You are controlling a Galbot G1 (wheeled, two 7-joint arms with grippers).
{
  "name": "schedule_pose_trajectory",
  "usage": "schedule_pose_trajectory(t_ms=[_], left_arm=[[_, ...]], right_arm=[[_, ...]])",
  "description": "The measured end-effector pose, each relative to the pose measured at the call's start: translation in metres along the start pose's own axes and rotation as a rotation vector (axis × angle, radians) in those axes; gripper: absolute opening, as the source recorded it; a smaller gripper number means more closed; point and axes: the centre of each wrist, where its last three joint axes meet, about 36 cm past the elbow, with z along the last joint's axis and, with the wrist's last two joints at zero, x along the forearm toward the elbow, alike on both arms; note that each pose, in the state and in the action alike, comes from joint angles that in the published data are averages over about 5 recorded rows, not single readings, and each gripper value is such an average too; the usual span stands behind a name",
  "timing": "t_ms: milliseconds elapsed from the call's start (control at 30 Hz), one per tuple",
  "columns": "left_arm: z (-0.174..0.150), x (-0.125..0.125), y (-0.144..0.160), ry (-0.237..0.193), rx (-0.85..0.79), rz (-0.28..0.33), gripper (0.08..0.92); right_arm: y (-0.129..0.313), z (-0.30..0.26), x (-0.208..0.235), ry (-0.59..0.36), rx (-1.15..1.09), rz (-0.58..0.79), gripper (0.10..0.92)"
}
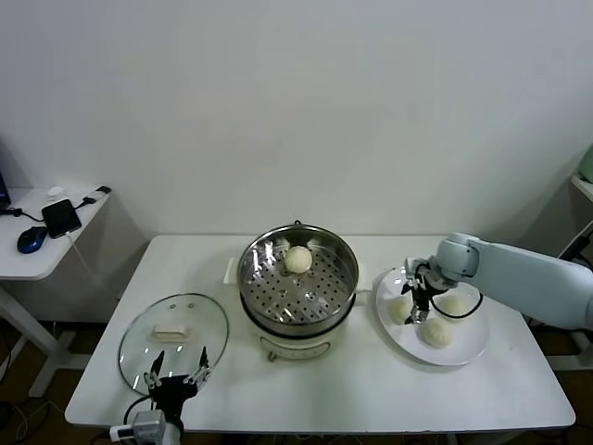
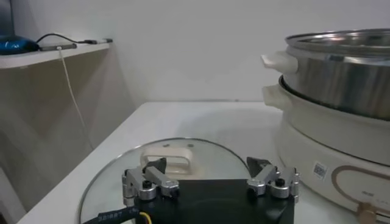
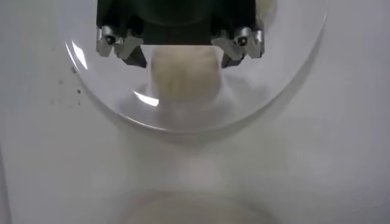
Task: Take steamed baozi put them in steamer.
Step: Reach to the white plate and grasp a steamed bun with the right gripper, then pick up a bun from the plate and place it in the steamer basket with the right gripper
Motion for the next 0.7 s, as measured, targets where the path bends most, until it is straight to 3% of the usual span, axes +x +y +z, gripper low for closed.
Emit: schedule_pose_trajectory(t_ms=[100, 333, 533, 700], left_arm=[[-0.001, 0.001, 0.000, -0.002, 0.000, 0.001, 0.823], [-0.005, 0.004, -0.001, -0.003, 0.001, 0.003, 0.823], [-0.010, 0.006, -0.003, -0.010, 0.003, 0.012, 0.823], [-0.014, 0.006, -0.003, -0.014, 0.003, 0.019, 0.823]], right_arm=[[-0.001, 0.000, 0.002, -0.005, 0.000, -0.006, 0.640], [-0.021, -0.006, 0.043, -0.020, 0.028, -0.008, 0.628], [-0.061, -0.030, 0.130, -0.028, 0.073, 0.024, 0.628], [-0.078, -0.082, 0.209, -0.096, 0.106, 0.072, 0.628]])
